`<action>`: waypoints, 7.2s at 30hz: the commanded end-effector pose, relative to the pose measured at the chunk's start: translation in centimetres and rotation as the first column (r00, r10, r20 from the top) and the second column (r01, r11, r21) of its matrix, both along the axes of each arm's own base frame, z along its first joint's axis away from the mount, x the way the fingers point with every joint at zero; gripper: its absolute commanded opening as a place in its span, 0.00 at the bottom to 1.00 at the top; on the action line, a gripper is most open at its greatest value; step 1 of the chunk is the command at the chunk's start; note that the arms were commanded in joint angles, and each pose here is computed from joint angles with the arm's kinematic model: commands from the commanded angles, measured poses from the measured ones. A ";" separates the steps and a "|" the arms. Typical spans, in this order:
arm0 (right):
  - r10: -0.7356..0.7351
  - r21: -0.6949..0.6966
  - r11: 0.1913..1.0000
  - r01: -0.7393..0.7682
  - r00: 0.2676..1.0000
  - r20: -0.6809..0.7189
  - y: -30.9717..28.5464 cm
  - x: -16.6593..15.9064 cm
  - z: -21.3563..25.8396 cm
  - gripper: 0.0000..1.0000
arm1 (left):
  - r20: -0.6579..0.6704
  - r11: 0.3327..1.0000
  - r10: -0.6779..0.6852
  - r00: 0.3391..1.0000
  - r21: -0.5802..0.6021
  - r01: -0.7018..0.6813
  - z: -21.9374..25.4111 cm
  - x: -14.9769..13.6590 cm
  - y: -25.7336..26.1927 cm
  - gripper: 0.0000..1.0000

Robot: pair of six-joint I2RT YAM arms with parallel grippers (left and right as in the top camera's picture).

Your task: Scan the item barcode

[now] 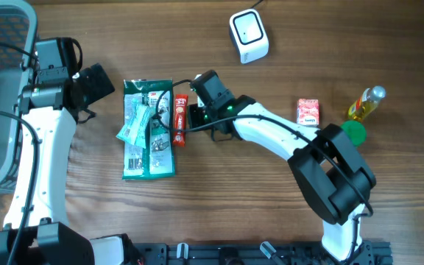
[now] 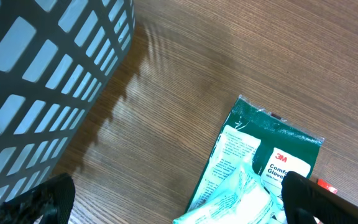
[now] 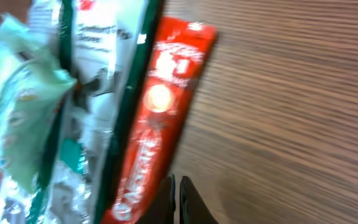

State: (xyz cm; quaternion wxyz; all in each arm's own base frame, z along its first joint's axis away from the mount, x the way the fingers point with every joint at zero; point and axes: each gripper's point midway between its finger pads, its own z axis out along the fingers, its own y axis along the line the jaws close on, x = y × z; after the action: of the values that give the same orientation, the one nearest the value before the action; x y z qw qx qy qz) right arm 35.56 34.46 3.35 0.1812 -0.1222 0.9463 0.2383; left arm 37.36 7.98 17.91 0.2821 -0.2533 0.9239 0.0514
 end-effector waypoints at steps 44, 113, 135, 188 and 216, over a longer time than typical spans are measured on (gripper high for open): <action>0.109 0.023 0.994 -0.110 0.993 0.044 3.2 -0.7 -1.9 0.04 | 0.013 1.000 0.017 1.000 -0.003 -0.017 0.3 0.1 0.3 1.00; 0.153 0.089 0.985 -0.151 0.988 -0.021 3.7 -1.6 -2.4 0.04 | 0.013 1.000 0.017 1.000 -0.003 -0.017 0.3 0.1 0.3 1.00; 0.005 -0.085 0.996 -0.021 0.982 -0.188 -3.9 -1.4 -3.8 0.04 | 0.013 1.000 0.017 1.000 -0.003 -0.017 0.3 0.1 0.3 1.00; 0.113 -0.070 0.991 -0.112 0.994 0.008 -2.0 -2.1 3.6 0.05 | 0.013 1.000 0.017 1.000 -0.003 -0.017 0.3 0.1 0.3 1.00; 0.049 -0.200 0.978 -0.064 0.996 -0.080 -3.4 -2.3 -2.8 0.31 | 0.013 1.000 0.017 1.000 -0.003 -0.017 0.3 0.1 0.3 1.00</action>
State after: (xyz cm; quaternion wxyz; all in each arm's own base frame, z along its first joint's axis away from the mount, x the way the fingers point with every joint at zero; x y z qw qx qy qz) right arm 33.79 31.50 2.75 0.1462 -0.1718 0.9593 0.1699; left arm 37.36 7.98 17.91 0.2821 -0.2533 0.9239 0.0514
